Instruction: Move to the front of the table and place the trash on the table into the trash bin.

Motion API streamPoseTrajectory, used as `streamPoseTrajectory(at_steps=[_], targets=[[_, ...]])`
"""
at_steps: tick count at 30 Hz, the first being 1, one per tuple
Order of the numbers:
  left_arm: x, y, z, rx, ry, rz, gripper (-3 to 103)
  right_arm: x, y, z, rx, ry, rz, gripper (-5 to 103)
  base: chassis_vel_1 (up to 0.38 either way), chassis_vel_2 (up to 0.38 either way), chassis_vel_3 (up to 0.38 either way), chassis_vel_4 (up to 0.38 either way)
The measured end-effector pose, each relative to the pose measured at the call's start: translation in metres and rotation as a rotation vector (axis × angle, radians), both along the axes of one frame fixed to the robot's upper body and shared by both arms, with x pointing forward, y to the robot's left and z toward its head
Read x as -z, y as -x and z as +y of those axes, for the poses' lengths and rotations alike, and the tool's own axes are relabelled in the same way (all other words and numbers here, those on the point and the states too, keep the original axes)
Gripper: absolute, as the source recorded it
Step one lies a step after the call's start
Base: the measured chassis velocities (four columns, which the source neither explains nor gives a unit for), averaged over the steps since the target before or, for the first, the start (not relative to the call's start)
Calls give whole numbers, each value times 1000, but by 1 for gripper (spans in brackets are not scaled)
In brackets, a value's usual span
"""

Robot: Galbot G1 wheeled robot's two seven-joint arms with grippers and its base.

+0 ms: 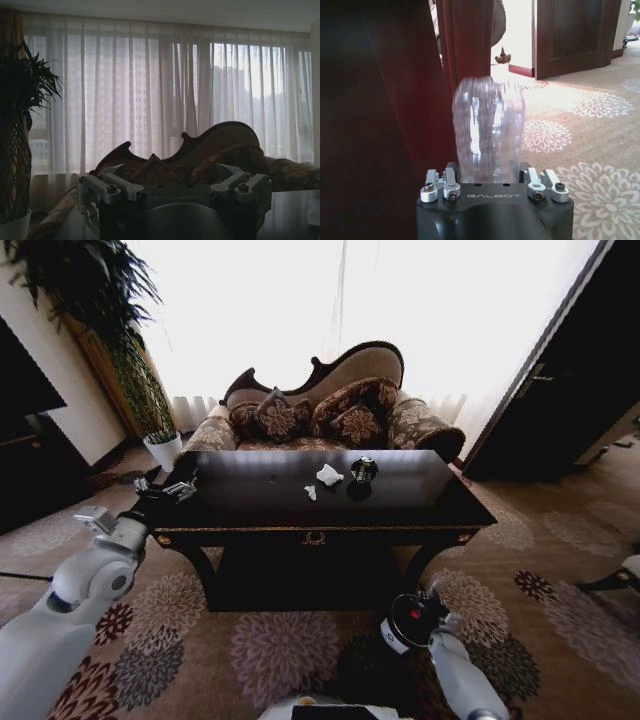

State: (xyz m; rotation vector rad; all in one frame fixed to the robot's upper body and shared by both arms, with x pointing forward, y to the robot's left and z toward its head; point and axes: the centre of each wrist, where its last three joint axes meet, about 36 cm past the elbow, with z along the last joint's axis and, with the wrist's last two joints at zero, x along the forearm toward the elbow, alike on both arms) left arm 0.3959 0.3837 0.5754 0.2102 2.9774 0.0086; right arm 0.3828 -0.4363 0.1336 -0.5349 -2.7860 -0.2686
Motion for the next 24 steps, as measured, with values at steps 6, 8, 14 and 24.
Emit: streamPoseTrajectory(at_steps=[6, 8, 14, 24], targets=[[0, 0, 0, 0, 0, 0, 100, 0, 4, 2, -3, -2, -7, 78, 0, 0, 0, 0], [0, 0, 0, 0, 0, 0, 100, 1, 8, 3, -6, -1, -9, 84, 0, 0, 0, 0], [0, 0, 0, 0, 0, 0, 100, -3, 29, 6, -12, 18, -23, 99, 0, 0, 0, 0], [0, 0, 0, 0, 0, 0, 100, -62, 123, 20, -19, 56, -99, 100, 0, 0, 0, 0]])
